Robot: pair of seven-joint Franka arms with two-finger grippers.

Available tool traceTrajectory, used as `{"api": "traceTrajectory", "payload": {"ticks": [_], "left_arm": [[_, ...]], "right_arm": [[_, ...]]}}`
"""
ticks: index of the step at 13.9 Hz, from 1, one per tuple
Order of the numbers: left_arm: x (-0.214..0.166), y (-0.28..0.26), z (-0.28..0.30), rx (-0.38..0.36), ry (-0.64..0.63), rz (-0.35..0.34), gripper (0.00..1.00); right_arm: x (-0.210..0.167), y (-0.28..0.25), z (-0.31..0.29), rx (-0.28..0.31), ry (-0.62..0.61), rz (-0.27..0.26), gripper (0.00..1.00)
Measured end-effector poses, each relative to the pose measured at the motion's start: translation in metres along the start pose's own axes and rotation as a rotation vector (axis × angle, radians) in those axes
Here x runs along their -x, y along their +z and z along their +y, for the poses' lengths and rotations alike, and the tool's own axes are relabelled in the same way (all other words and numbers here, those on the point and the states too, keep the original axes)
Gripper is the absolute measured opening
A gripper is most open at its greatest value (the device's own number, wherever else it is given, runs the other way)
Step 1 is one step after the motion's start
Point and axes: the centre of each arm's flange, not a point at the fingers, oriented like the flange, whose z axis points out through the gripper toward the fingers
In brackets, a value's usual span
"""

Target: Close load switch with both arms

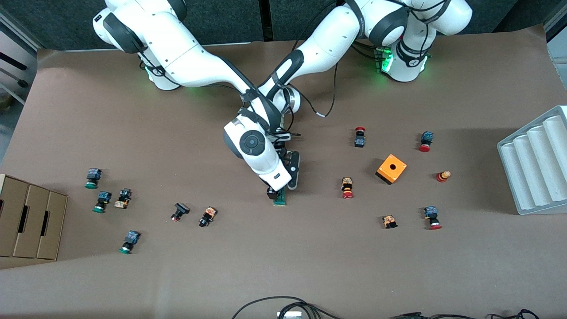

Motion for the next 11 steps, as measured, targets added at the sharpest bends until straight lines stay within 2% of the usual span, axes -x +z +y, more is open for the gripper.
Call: {"api": "traceTrajectory", "payload": {"ticks": [11], "left_arm": [[0.0000, 0.0000, 0.0000, 0.000, 0.000, 0.000, 0.48]], "right_arm": [[0.0014, -0.0027, 0.0079, 0.048, -0.015, 0.012, 0.97]]}}
